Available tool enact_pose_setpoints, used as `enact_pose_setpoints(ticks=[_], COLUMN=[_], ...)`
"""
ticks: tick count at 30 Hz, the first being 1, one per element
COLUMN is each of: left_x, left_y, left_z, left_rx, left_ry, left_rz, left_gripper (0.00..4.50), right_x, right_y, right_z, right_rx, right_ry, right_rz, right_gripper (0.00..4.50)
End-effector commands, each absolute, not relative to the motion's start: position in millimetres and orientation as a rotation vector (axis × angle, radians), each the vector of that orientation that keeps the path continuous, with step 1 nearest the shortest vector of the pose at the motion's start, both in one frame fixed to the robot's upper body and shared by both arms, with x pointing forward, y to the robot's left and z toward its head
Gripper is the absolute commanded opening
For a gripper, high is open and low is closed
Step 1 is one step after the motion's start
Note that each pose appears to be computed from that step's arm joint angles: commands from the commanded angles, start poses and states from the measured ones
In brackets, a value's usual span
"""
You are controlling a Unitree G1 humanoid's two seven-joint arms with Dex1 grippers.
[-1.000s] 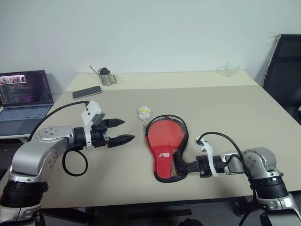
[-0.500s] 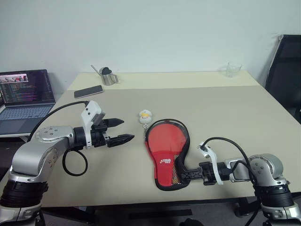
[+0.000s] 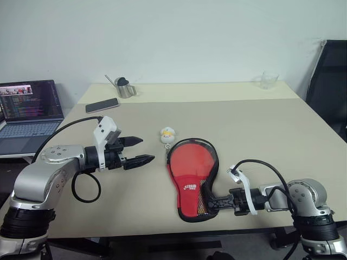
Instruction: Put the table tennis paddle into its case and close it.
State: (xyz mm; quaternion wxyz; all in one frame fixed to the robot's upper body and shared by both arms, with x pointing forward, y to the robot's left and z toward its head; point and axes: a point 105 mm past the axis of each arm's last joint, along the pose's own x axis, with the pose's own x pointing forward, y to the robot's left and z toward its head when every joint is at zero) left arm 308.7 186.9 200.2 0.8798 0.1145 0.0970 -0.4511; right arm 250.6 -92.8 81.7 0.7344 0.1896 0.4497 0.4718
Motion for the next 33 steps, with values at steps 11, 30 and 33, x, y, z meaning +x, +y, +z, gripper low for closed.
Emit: enact_pose_setpoints(ticks=[11, 30, 33], left_x=[310, 315, 317], left_y=[184, 185, 186], left_z=[211, 213, 212], left_rx=[0.274, 0.281, 0.282], left_ry=[0.164, 0.154, 0.149], left_rz=[-0.946, -0.936, -0.926], left_gripper=[4.50, 4.50, 4.50], right_x=[242, 254, 255], right_y=[-87, -105, -117], right_z=[87, 97, 101], right_rx=[0.424, 0.323, 0.269], right_ry=[0.979, 0.908, 0.887], right_rz=[1.089, 1.061, 1.056], right_gripper=[0.02, 4.46, 4.46])
